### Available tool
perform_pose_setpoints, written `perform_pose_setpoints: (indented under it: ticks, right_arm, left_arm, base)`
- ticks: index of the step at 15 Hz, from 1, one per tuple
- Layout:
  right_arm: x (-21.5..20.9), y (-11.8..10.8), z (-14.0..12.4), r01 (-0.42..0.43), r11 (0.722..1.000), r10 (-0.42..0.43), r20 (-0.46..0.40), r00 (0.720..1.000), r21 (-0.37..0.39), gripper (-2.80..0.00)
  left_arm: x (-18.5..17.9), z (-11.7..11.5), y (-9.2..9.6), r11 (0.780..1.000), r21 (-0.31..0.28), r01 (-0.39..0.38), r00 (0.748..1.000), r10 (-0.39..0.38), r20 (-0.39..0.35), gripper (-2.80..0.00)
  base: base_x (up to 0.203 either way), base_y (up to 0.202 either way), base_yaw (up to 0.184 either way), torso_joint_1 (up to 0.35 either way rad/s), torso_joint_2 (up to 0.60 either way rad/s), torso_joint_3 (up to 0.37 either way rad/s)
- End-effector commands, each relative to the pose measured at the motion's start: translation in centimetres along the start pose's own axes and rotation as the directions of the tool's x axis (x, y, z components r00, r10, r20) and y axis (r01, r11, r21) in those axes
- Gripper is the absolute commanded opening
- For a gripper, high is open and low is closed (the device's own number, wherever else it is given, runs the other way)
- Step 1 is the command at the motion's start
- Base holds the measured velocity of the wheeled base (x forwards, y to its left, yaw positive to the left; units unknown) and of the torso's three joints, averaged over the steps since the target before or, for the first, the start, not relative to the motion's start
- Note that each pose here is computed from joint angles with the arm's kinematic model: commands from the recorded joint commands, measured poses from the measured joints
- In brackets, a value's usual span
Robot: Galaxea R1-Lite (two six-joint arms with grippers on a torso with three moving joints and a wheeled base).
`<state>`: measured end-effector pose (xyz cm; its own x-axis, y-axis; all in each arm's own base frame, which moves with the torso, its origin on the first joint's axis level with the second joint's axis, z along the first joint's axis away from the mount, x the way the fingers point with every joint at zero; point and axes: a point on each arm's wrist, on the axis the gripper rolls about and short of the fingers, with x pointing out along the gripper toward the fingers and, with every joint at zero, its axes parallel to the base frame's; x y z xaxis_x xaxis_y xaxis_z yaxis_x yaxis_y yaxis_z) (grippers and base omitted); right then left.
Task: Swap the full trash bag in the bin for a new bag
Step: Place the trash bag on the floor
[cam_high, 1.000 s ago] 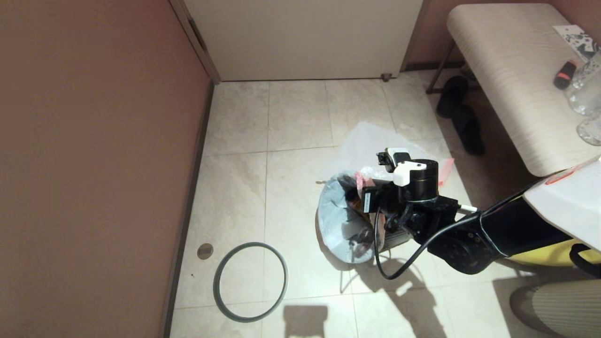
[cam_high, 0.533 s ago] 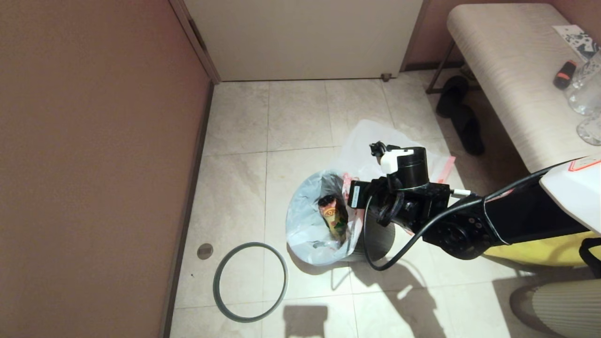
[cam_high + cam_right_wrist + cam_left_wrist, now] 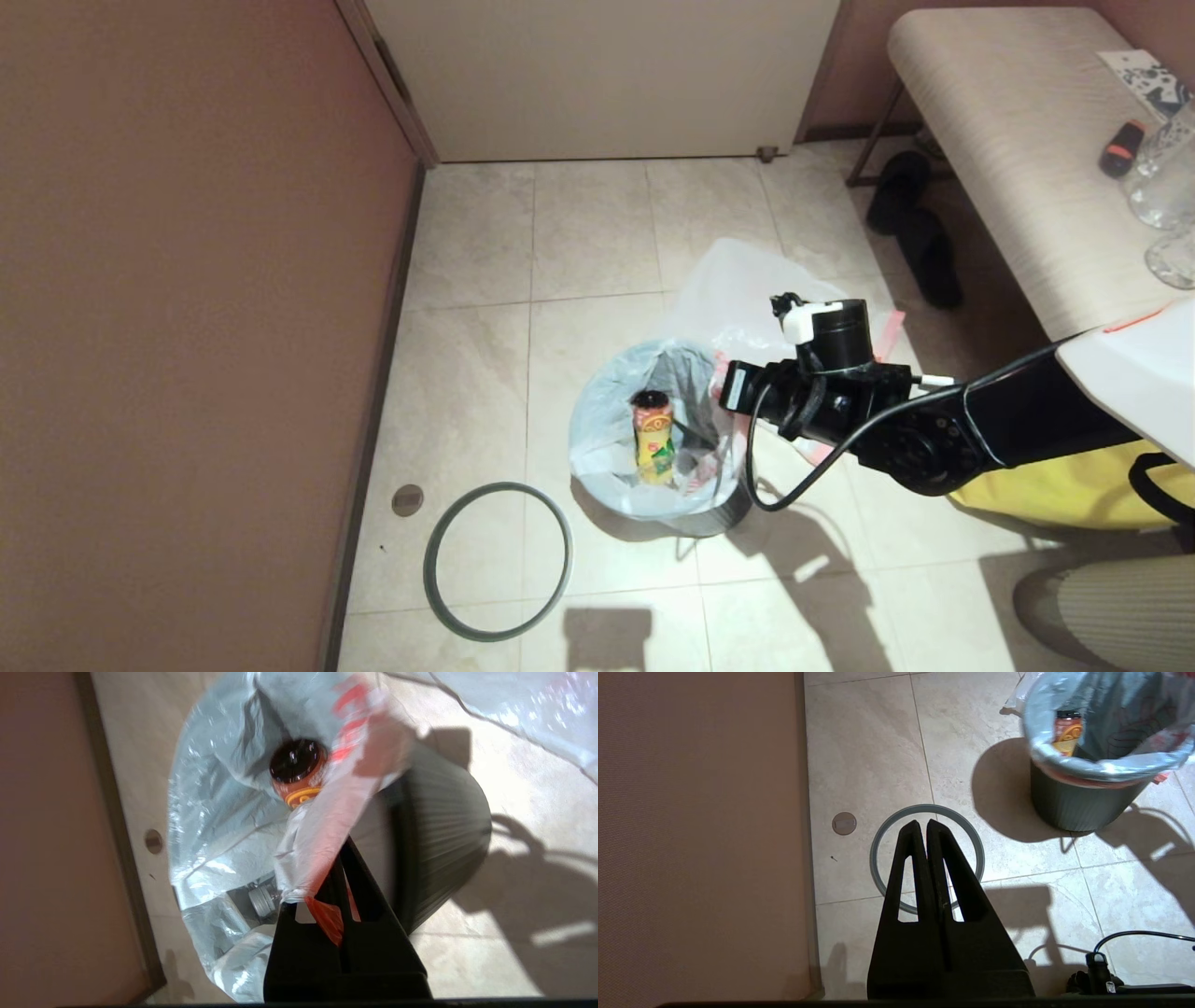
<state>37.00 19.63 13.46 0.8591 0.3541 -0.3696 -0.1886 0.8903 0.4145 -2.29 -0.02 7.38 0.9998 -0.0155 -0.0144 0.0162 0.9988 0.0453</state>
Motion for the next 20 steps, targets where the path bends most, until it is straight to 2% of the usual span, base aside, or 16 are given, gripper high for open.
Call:
perform_pose_setpoints:
  ticks: [1, 3, 5, 8, 9, 11, 12, 15, 17, 20]
  right_arm:
    - [1.8, -3.4, -2.4, 0.078, 0.997, -0.077, -0.085, 0.993, 0.009, -2.80]
    - [2.9, -5.3, -4.5, 0.119, 0.993, -0.117, -0.134, 0.984, 0.007, -2.80]
    - [3.2, -5.9, -5.0, 0.115, 0.993, -0.113, -0.122, 0.986, 0.009, -2.80]
    - [1.6, -3.8, -3.5, 0.055, 0.998, -0.055, -0.094, 0.994, 0.006, -2.80]
    - [1.2, -3.2, -3.5, 0.042, 0.999, -0.042, -0.111, 0.993, 0.000, -2.80]
    - [1.5, -3.7, -4.2, 0.028, 1.000, -0.027, -0.156, 0.987, 0.008, -2.80]
    - [0.9, -3.4, -3.7, 0.010, 1.000, -0.006, -0.151, 0.988, 0.025, -2.80]
    - [-2.8, -1.4, -0.4, -0.118, 0.990, 0.127, -0.115, 0.985, 0.083, -2.80]
    - [-2.6, -2.5, -0.3, -0.113, 0.988, 0.126, -0.134, 0.983, 0.105, -2.80]
    - [-4.1, -1.8, 0.9, -0.179, 0.973, 0.198, -0.122, 0.973, 0.148, -2.80]
  left_arm:
    - [0.0, 0.0, 0.0, 1.000, 0.000, 0.000, 1.000, 0.000, -0.001, -2.80]
    - [0.0, 0.0, 0.0, 1.000, 0.000, 0.000, 1.000, 0.000, -0.001, -2.80]
    - [0.0, 0.0, 0.0, 1.000, 0.000, 0.000, 1.000, 0.000, -0.001, -2.80]
    - [0.0, 0.0, 0.0, 1.000, 0.000, 0.000, 1.000, 0.000, -0.001, -2.80]
    - [0.0, 0.0, 0.0, 1.000, 0.000, 0.000, 1.000, 0.000, -0.001, -2.80]
    - [0.0, 0.0, 0.0, 1.000, 0.000, 0.000, 1.000, 0.000, -0.001, -2.80]
    - [0.0, 0.0, 0.0, 1.000, -0.001, 0.000, 1.000, 0.000, -0.001, -2.80]
    - [0.0, 0.0, 0.0, 1.000, 0.000, 0.000, 1.000, 0.000, -0.001, -2.80]
    - [0.0, 0.0, 0.0, 1.000, 0.000, 0.000, 1.000, 0.000, -0.001, -2.80]
    - [0.0, 0.0, 0.0, 1.000, 0.000, 0.000, 1.000, 0.000, -0.001, -2.80]
  base:
    - [0.000, 0.000, 0.000, 0.000, 0.00, 0.000]
    - [0.000, 0.000, 0.000, 0.000, 0.00, 0.000]
    - [0.000, 0.000, 0.000, 0.000, 0.00, 0.000]
    - [0.000, 0.000, 0.000, 0.000, 0.00, 0.000]
    - [0.000, 0.000, 0.000, 0.000, 0.00, 0.000]
    - [0.000, 0.000, 0.000, 0.000, 0.00, 0.000]
    - [0.000, 0.000, 0.000, 0.000, 0.00, 0.000]
    - [0.000, 0.000, 0.000, 0.000, 0.00, 0.000]
    - [0.000, 0.000, 0.000, 0.000, 0.00, 0.000]
    - [0.000, 0.000, 0.000, 0.000, 0.00, 0.000]
